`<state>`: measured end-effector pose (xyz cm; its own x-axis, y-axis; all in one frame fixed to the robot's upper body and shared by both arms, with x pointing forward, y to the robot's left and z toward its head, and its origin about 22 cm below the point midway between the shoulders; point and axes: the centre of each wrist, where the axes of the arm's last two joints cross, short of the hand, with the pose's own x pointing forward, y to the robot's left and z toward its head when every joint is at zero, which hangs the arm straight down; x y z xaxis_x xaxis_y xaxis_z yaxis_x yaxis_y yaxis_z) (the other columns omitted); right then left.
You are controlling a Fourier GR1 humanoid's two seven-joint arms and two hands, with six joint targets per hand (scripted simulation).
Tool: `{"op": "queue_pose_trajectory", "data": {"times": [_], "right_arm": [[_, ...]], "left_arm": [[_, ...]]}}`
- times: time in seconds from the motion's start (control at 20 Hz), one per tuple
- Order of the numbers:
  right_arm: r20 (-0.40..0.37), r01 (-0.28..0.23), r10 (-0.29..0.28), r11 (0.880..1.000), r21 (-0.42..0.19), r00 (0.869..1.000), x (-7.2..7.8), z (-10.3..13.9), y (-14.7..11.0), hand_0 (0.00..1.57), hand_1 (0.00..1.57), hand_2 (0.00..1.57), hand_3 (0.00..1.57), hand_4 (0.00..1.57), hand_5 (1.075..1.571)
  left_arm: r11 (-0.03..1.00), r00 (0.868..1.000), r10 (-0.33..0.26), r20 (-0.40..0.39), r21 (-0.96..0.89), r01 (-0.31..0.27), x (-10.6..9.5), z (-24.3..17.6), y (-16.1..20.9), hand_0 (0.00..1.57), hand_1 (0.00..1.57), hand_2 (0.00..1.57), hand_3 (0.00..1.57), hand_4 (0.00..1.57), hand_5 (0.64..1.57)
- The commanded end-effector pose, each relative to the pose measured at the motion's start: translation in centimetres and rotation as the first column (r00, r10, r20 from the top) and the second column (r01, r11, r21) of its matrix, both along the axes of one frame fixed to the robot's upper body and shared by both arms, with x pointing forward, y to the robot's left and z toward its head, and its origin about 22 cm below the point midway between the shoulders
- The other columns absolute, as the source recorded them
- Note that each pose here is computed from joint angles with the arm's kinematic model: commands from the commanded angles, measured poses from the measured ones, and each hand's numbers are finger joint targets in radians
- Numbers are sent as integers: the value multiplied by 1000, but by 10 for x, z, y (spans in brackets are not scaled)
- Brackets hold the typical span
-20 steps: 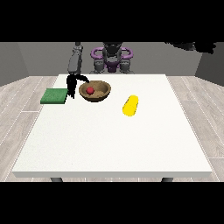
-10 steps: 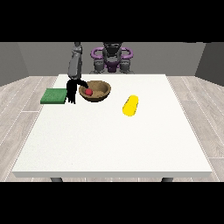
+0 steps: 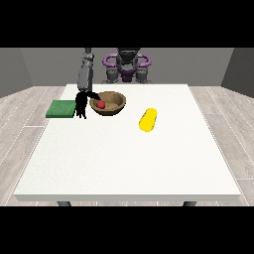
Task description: Pick the cup and pour the ball into the bowl, then pick the bowl and place it on the pad
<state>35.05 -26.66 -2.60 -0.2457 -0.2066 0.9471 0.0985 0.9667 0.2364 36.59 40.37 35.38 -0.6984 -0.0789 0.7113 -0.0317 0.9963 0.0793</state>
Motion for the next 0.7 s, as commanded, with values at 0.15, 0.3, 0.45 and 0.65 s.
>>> {"op": "queue_pose_trajectory", "data": {"times": [0.15,0.3,0.45,0.65], "right_arm": [[-75,-2,2,1000,-10,997,25,16,43,0,0,0,0,436,1570],[-122,4,-6,1000,-17,992,21,8,63,0,0,0,0,423,1570],[-226,50,-50,999,-2,973,5,-14,55,0,0,0,0,490,1553],[-298,82,-133,981,-178,945,-11,-30,44,1571,1571,1571,1571,1166,1405]], "left_arm": [[999,998,-40,50,16,39,-3,22,-8,0,0,0,0,0,1533],[999,999,-32,31,-6,32,1,20,-14,0,0,0,0,0,1540],[1000,999,-28,47,15,27,-6,29,-7,0,0,0,0,0,1533],[998,998,-58,3,1,58,-3,23,-5,0,0,0,0,0,1544]]}}
